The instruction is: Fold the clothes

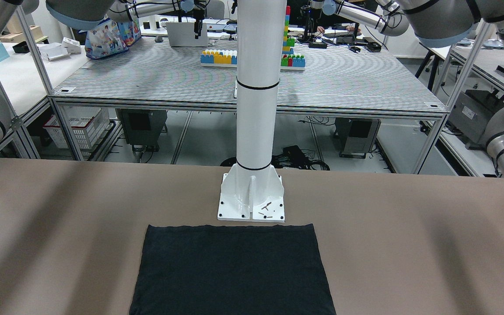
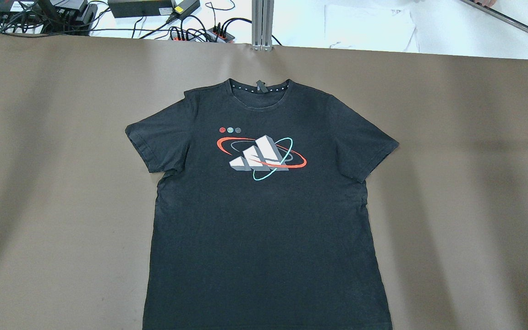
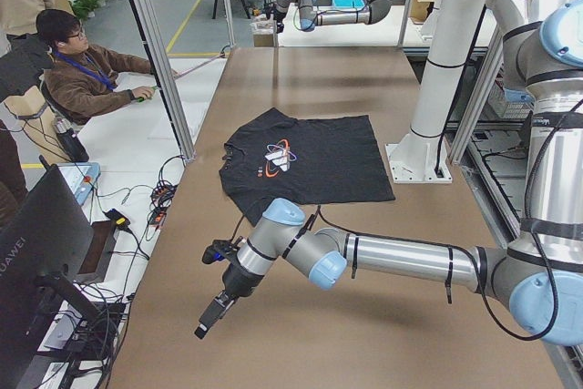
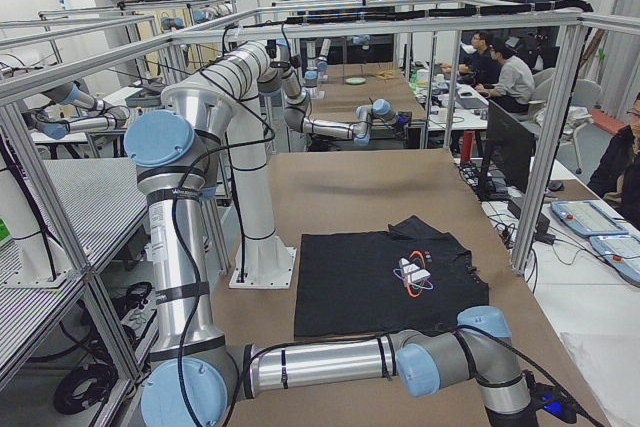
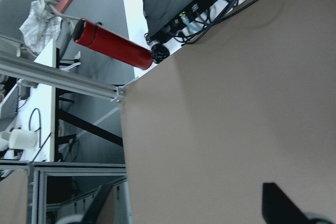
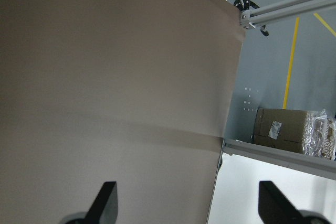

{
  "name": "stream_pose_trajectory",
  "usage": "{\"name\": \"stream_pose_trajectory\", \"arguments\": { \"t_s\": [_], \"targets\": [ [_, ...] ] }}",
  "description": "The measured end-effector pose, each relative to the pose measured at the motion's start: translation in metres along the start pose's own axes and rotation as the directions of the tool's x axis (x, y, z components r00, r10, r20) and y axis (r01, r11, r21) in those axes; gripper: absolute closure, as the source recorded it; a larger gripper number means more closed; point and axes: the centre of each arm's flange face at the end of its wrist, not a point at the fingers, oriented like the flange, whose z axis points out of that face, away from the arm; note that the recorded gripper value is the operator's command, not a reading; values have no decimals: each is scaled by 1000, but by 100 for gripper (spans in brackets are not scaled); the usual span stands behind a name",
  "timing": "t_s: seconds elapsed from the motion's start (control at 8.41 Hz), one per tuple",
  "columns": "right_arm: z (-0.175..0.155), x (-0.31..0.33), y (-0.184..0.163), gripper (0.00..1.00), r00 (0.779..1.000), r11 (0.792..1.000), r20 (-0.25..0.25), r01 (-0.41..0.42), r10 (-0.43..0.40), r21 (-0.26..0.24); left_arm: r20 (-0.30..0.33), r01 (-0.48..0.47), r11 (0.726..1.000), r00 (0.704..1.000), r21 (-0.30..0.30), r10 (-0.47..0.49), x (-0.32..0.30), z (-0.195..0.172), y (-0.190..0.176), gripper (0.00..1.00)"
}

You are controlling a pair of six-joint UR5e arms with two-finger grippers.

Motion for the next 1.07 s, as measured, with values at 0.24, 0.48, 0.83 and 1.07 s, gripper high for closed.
{"name": "stream_pose_trajectory", "arguments": {
  "t_s": [0.24,0.48,0.83,1.07],
  "targets": [
    [-6,-7,-9,6,1000,1000,10,10,-10,13,-114,68,998,991,8,-67,17,-6,-18,0],
    [-8,-16,-15,6,998,999,61,18,-20,33,-240,98,995,966,12,-92,36,-16,-40,0],
    [-14,-35,-23,6,977,994,211,-48,25,103,-418,202,979,888,-18,-191,72,-37,-79,0],
    [-20,-60,-32,6,947,980,304,-148,101,134,-505,275,961,825,-35,-254,122,-39,-94,0]
  ]
}}
